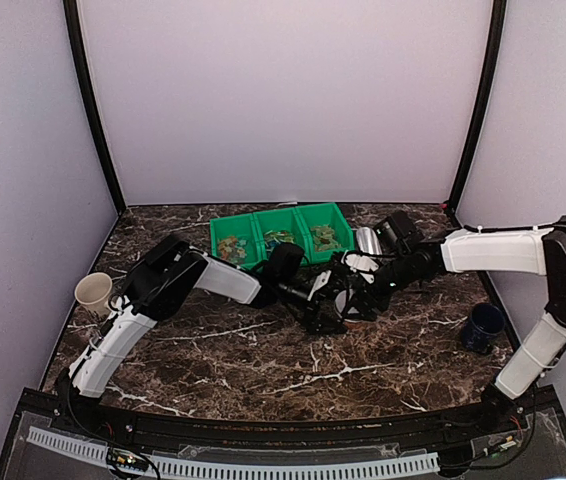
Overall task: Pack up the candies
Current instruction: Screw the box lid onto the packing bottle.
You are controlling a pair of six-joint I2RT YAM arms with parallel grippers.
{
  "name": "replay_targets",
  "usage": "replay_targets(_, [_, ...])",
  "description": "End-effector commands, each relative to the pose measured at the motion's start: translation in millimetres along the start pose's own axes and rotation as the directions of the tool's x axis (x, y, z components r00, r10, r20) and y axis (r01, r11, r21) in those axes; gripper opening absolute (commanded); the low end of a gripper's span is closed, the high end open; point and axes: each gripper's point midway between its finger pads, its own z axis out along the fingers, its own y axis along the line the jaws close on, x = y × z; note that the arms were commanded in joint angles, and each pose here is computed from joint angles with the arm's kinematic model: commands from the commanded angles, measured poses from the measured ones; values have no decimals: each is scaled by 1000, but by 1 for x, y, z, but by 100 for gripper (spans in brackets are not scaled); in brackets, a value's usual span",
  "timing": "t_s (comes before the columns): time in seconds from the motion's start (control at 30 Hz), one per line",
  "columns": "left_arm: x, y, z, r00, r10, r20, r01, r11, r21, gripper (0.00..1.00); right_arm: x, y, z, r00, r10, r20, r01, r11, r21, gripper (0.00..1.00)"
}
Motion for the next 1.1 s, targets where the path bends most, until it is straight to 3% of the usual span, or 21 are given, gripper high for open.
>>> replay_targets(0.0, [157, -40, -3, 904, -324, -278, 306, 946, -106, 91, 14, -7, 8, 997, 71, -28, -68, 994, 91, 87])
replay_targets(0.3, [154, -33, -6, 898, -349, -268, 311, 934, -176, 81, 20, -11, 11, 983, 181, -21, -177, 974, 140, 87])
replay_targets(0.6, [153, -25, -12, 898, -356, -257, 295, 922, -250, 81, 24, -20, 10, 959, 282, -15, -271, 935, 229, 88])
replay_targets(0.77, [156, -18, -16, 892, -365, -266, 278, 908, -315, 81, 26, -27, 11, 925, 379, 19, -365, 876, 316, 88])
replay_targets(1.07, [158, -7, -16, 878, -386, -282, 255, 877, -407, 81, 28, -41, 8, 813, 570, 122, -555, 694, 459, 90])
